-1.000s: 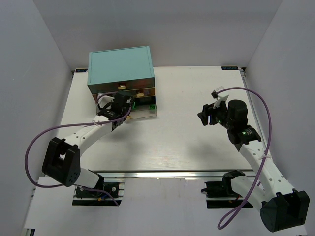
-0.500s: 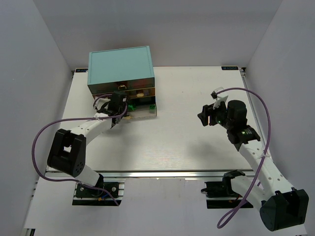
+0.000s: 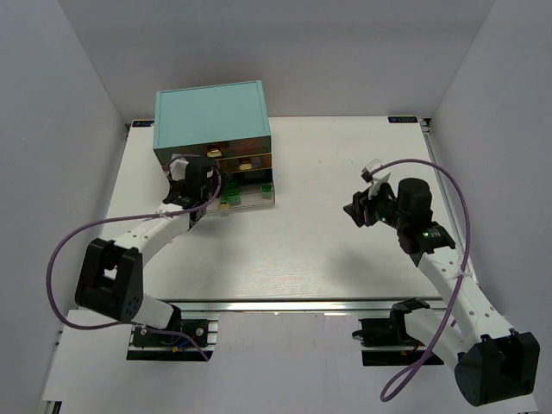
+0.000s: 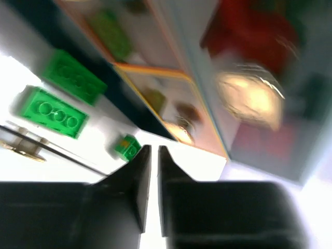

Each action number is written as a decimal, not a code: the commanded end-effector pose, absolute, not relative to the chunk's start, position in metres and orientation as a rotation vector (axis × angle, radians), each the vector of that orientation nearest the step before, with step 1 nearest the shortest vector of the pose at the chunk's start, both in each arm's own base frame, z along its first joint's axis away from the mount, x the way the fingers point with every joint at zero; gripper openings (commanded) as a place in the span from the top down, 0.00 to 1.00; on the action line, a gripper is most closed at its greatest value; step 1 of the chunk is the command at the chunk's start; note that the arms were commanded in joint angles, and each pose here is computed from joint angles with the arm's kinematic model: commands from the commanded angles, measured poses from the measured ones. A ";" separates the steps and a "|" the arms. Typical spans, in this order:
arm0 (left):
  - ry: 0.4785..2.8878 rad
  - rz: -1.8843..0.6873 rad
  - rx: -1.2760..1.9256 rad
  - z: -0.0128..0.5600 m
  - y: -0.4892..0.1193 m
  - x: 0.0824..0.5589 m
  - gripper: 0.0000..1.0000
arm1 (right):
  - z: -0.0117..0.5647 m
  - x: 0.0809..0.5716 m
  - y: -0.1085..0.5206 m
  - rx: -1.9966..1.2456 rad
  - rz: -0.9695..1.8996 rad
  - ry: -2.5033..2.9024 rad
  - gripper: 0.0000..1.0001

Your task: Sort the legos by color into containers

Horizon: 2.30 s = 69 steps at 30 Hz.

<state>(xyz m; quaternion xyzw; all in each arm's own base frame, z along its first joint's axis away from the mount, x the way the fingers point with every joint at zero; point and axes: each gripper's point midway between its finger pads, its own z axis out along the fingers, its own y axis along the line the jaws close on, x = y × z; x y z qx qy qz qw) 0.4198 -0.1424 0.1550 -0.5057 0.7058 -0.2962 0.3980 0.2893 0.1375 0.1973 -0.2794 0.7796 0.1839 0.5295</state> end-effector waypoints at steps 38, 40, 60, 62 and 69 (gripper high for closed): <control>2.123 -0.346 0.511 0.118 -0.170 0.327 0.46 | 0.178 0.248 0.154 -1.266 0.435 1.465 1.00; 2.146 -0.337 0.526 0.112 -0.171 0.330 0.46 | 0.180 0.248 0.154 -1.263 0.428 1.456 1.00; 2.091 0.175 0.869 0.092 -0.150 0.379 0.44 | 0.195 0.244 0.155 -1.246 0.399 1.398 1.00; 2.085 0.223 0.884 0.090 -0.145 0.384 0.44 | 0.196 0.244 0.154 -1.244 0.395 1.393 1.00; 2.029 0.306 0.912 0.092 -0.140 0.395 0.43 | 0.198 0.244 0.155 -1.245 0.393 1.384 1.00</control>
